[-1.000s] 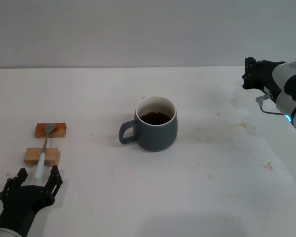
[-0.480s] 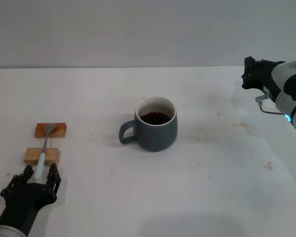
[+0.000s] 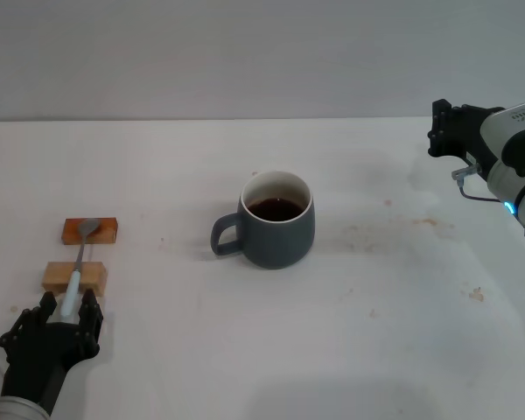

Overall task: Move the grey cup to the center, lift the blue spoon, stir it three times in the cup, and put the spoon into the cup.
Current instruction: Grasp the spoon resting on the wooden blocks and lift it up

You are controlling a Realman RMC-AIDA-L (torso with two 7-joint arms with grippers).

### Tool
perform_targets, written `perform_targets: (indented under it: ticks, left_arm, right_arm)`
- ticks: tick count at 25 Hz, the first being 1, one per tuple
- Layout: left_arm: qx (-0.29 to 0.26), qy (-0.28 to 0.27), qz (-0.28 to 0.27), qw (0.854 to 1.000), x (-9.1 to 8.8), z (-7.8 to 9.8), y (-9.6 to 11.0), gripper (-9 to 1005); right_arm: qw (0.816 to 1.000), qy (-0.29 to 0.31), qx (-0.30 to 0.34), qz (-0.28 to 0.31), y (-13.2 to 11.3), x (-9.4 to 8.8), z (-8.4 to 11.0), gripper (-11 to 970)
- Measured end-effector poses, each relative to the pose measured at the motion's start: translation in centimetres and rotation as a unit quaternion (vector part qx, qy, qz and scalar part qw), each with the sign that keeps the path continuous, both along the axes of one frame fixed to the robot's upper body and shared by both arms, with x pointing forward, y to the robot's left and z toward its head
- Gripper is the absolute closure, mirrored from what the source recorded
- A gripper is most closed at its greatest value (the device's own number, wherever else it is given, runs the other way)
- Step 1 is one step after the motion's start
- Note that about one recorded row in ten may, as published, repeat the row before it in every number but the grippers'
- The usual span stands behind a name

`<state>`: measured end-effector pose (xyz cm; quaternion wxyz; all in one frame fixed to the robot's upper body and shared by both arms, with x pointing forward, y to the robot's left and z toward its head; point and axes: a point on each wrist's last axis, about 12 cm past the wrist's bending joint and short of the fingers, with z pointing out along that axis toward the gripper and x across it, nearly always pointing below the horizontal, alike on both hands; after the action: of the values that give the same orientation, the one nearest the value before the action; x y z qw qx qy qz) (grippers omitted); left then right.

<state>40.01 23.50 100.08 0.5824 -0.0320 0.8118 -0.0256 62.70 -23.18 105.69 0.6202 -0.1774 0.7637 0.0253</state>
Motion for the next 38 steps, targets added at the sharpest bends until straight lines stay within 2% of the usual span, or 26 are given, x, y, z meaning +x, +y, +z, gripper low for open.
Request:
perform_targets:
  ticks: [11, 38]
  left_arm:
    - [0.002, -0.005, -0.003, 1.0, 0.14, 0.05, -0.12, 573]
    - [0.004, -0.003, -0.002, 1.0, 0.42, -0.16, 0.03, 579]
  right_arm:
    - [1.0, -0.003, 0.0, 0.002, 0.12, 0.14, 0.18, 960]
    - [1.0, -0.006, 0.002, 0.005, 0.32, 0.2, 0.39, 960]
